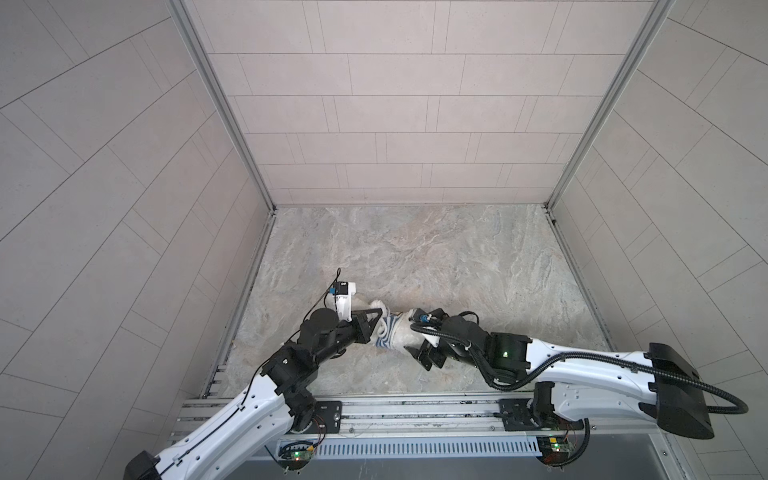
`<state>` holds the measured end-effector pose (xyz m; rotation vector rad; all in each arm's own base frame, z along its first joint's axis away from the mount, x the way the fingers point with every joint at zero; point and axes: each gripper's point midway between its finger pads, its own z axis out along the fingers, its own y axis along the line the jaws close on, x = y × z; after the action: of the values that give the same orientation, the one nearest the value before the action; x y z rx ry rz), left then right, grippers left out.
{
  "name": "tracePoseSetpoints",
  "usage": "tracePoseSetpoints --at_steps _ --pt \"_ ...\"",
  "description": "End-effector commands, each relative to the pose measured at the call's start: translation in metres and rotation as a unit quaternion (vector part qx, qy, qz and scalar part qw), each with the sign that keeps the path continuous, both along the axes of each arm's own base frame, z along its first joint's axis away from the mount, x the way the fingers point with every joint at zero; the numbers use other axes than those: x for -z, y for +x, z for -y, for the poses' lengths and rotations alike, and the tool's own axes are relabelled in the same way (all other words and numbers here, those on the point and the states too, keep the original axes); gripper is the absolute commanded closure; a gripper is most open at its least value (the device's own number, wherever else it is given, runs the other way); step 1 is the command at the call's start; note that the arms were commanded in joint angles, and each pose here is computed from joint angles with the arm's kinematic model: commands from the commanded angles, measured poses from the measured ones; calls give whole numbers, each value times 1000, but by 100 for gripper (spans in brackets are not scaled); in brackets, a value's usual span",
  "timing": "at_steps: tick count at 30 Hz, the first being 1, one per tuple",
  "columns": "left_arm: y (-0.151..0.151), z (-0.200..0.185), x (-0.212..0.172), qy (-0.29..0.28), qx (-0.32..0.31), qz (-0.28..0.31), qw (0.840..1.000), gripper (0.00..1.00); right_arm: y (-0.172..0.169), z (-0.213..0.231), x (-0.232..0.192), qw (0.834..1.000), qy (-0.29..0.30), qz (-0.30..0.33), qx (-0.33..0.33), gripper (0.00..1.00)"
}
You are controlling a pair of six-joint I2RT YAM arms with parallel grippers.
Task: Dress the teddy bear
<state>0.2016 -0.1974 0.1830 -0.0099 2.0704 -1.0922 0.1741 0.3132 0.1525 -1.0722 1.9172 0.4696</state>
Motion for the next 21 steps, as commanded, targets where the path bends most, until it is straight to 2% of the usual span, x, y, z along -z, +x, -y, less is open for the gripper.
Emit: tracePoseSetpoints --at_steps 1,3,6,12,14,16,17,18,19,21 --pt "2 4 -16 -21 4 24 999 100 0 -5 5 1000 3 -4 -7 22" --pt "1 3 -15 -20 4 24 1000 100 1 -6 9 1000 1 -4 -7 34" --pt "1 4 -16 -20 4 25 999 100 5 -6 15 1000 -10 -5 -8 44" --pt "2 3 -16 -12 5 26 1000 100 7 -2 13 1000 -12 4 -8 77" --pt "1 3 -14 -3 8 26 1000 100 7 0 11 1000 -15 12 -12 84" --pt "0 -1 -10 29 11 33 999 77 7 1 4 999 -9 26 -19 92" --pt "-1 -5 -7 58 13 35 998 61 5 6 10 999 -16 31 -21 98" --pt "-3 -10 -4 86 17 40 995 50 6 7 9 999 -18 39 -24 100" --pt "-7 -14 -1 115 25 43 992 41 5 9 9 998 -25 47 -30 100" --pt "-15 -19 4 149 44 42 987 37 6 12 9 997 -37 60 -36 100"
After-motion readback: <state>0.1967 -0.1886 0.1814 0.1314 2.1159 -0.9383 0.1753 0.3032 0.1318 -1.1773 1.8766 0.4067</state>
